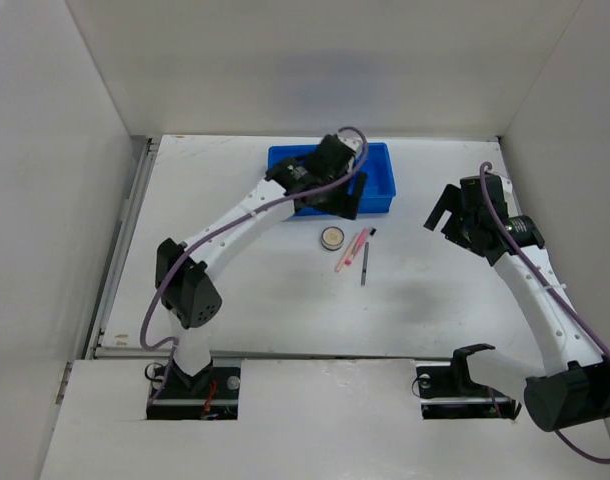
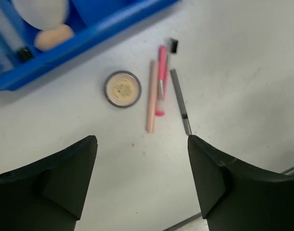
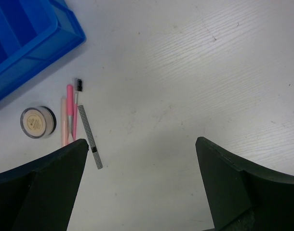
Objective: Organize the makeup
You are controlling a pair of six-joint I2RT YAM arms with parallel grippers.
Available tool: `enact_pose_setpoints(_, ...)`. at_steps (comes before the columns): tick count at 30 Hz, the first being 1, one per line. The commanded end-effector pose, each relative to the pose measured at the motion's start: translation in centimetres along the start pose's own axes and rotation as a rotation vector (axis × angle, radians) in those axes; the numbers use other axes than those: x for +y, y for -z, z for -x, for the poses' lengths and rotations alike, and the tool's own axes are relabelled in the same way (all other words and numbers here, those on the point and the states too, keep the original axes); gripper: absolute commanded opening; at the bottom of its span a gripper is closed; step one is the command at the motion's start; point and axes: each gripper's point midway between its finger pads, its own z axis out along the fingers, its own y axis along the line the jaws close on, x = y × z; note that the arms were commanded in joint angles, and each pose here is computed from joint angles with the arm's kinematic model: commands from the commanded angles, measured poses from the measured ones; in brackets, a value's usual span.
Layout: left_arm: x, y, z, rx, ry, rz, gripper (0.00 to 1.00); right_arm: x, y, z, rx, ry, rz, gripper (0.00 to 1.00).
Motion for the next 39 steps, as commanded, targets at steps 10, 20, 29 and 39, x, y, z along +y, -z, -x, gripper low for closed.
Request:
enact_pose_setpoints(10,-0.9,-9.8,-8.4,0.203,0.060,0.180,0.92,0.5,1.3,0.8,-0.054,-0.030,0.053,1.00)
enact_pose_setpoints(20,1.0,-13.4,-9.7,0.236,0.112,0.243,0.90,0.3,1.6,0.8,-0.054,-0.030,0.053,1.00)
enact_pose_setpoints(29,2.4,-15.4,-8.7,0.216,0.174,0.261,0.76,0.2,1.6,0.6,-0.047,-0.028,0.048,1.00)
enact_pose_setpoints(39,2.2,-14.8,-7.8,0.189,0.186,0.259,0.47,0.3,1.3,0.6,-0.040,-0.016,0.043,1.00)
